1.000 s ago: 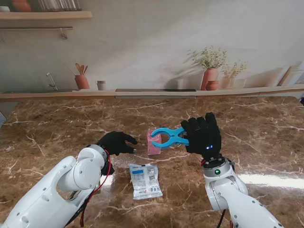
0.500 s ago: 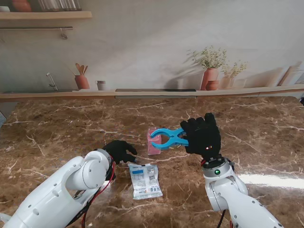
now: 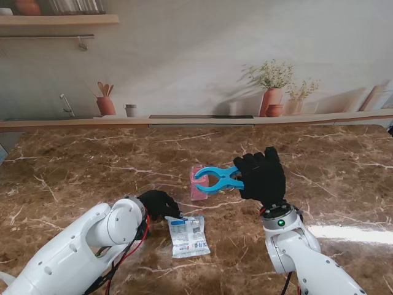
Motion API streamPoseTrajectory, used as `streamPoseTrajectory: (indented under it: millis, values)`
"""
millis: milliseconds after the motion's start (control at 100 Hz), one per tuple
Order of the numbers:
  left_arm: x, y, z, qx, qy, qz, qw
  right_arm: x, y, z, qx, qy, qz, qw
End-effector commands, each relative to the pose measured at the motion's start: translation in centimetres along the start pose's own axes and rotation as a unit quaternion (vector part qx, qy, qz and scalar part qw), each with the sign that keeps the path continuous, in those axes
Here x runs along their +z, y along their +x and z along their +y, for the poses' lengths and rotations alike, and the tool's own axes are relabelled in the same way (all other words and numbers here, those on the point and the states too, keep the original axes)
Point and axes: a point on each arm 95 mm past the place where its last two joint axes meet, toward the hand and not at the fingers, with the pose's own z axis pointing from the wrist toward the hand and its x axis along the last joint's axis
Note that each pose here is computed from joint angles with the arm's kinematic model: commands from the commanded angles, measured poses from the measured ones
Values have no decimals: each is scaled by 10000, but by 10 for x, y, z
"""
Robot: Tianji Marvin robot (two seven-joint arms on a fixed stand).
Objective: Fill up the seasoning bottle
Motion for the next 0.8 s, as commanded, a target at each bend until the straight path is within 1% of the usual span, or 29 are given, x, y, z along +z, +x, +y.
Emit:
streamPoseTrajectory:
  millis: [0, 220, 460, 790]
  values:
    - [0, -2, 3, 156, -61, -1, 9999, -3, 1, -3, 1, 115, 0, 9999]
    - [4, -2, 11, 485, -225, 14, 9986, -3, 1, -3, 11, 100, -12, 9999]
    - [6, 0, 19, 450, -391, 28, 9982, -3, 1, -4, -3, 102, -36, 9999]
    - [8, 4, 26, 796, -609, 84, 9949, -3, 1, -4, -14, 89, -65, 9999]
